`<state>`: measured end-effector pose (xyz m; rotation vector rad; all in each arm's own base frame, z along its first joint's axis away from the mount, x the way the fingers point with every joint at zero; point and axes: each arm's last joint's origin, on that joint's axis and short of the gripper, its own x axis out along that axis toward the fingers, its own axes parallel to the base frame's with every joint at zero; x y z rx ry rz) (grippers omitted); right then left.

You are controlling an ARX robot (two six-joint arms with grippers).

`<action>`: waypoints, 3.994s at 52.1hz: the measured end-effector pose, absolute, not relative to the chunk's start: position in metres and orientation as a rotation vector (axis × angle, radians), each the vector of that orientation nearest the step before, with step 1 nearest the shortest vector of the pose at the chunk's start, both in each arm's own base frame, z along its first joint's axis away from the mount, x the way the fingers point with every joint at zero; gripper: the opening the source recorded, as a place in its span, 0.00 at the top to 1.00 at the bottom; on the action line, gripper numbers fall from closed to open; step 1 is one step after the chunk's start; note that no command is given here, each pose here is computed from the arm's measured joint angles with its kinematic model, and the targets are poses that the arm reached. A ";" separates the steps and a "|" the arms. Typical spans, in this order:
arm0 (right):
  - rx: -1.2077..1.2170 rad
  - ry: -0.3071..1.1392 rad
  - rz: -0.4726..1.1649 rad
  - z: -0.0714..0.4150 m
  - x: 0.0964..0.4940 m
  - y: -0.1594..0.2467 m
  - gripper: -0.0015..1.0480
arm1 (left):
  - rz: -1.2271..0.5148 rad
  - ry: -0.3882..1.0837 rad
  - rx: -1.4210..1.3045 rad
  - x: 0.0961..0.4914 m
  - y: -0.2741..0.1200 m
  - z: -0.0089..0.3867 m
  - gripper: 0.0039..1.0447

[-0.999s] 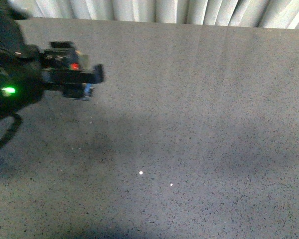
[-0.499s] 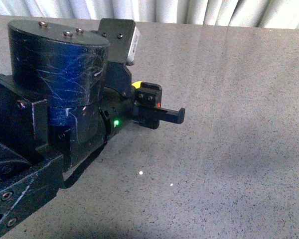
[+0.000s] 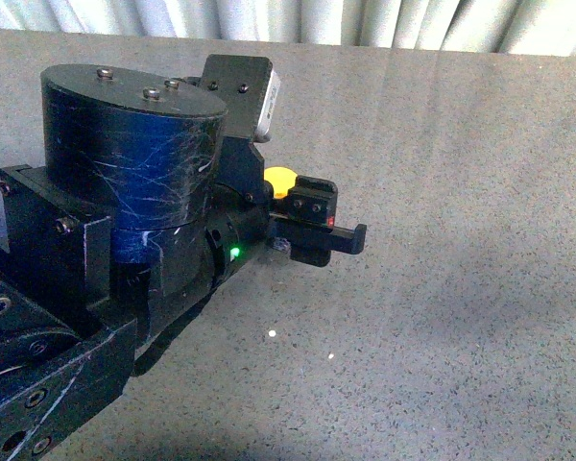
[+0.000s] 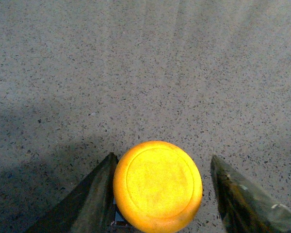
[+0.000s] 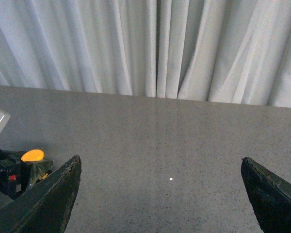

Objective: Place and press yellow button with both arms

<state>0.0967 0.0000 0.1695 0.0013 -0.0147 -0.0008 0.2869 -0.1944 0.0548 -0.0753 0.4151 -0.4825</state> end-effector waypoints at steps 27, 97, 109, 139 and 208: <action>0.001 -0.015 -0.001 0.169 0.097 0.000 0.09 | -0.341 0.379 -0.176 0.263 -0.121 0.096 0.09; -0.089 0.685 0.236 0.196 0.338 0.112 0.45 | -0.003 -0.001 -0.010 0.134 0.000 0.167 0.99; -0.025 0.777 0.272 0.188 0.357 0.143 0.77 | -0.003 -0.010 -0.010 0.126 0.000 0.170 0.99; 0.040 0.908 0.330 0.168 0.355 0.171 0.99 | -0.004 -0.014 -0.010 0.111 0.000 0.171 0.99; 0.146 0.801 0.246 0.167 0.352 0.150 0.99 | -0.002 0.004 -0.010 0.098 0.000 0.166 0.99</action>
